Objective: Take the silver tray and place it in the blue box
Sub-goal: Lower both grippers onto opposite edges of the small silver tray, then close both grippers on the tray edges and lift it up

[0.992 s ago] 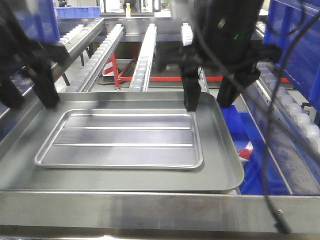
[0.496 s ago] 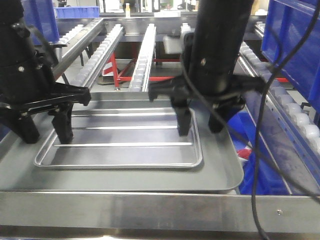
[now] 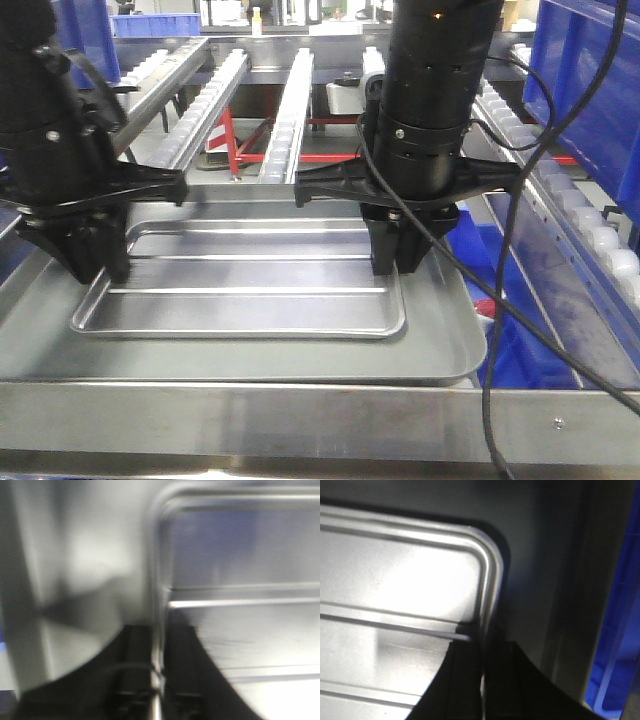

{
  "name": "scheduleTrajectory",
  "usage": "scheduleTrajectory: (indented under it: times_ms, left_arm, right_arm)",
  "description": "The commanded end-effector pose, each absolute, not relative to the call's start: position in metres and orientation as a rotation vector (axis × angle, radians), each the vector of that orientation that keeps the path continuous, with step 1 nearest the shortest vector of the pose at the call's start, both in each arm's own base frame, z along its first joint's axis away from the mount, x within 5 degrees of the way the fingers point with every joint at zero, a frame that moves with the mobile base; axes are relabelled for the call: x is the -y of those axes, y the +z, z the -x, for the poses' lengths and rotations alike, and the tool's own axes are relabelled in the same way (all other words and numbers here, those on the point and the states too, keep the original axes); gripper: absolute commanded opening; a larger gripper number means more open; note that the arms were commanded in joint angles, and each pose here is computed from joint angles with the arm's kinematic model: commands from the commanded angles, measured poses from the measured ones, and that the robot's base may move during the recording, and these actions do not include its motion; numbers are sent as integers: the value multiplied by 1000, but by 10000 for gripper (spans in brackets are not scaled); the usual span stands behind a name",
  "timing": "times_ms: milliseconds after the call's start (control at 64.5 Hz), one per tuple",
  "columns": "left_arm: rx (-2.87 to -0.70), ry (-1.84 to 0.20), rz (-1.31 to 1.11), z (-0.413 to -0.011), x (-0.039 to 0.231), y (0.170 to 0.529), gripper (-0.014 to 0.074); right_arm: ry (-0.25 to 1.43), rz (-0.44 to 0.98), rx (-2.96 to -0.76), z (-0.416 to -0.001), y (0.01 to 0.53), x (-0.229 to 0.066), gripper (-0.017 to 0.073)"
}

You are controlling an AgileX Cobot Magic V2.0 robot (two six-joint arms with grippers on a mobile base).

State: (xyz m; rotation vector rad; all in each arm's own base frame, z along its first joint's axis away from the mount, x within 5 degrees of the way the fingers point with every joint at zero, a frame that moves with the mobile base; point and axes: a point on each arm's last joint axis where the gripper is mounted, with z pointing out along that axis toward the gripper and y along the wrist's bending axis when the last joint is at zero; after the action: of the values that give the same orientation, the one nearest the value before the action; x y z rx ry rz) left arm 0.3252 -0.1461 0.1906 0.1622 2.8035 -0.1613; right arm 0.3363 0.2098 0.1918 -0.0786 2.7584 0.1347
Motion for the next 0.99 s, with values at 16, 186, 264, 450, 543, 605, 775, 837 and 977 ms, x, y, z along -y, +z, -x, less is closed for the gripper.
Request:
scheduleTrajectory:
  times_ms: [16, 186, 264, 450, 543, 605, 775, 837, 977]
  left_arm:
    - [-2759, -163, -163, -330, 147, 198, -97]
    - [-2749, -162, -148, -327, 145, 223, -97]
    - [-2720, -169, -147, -322, 142, 242, -97]
    - [-2602, -204, -121, -304, 132, 301, -97]
    - [-2541, -227, -120, -291, 127, 332, -97]
    - [-2502, -226, -113, -280, 124, 351, -97]
    - [-2473, -199, -113, -250, 117, 377, -97]
    - [-2488, -200, -127, -242, 118, 381, -97]
    - [-2541, -197, -191, -229, 129, 375, -97]
  right_arm:
    - [164, 106, -2686, -339, 210, -210, 55]
    - [161, 99, -2673, -333, 230, -204, 55]
    - [147, 105, -2651, -328, 245, -199, 55]
    - [155, 97, -2570, -309, 294, -183, 55]
    - [175, 84, -2536, -296, 316, -175, 56]
    - [185, 75, -2517, -288, 330, -170, 56]
    - [156, 122, -2464, -260, 360, -162, 56]
    - [147, 136, -2460, -251, 366, -161, 56]
    - [164, 156, -2473, -238, 369, -167, 56]
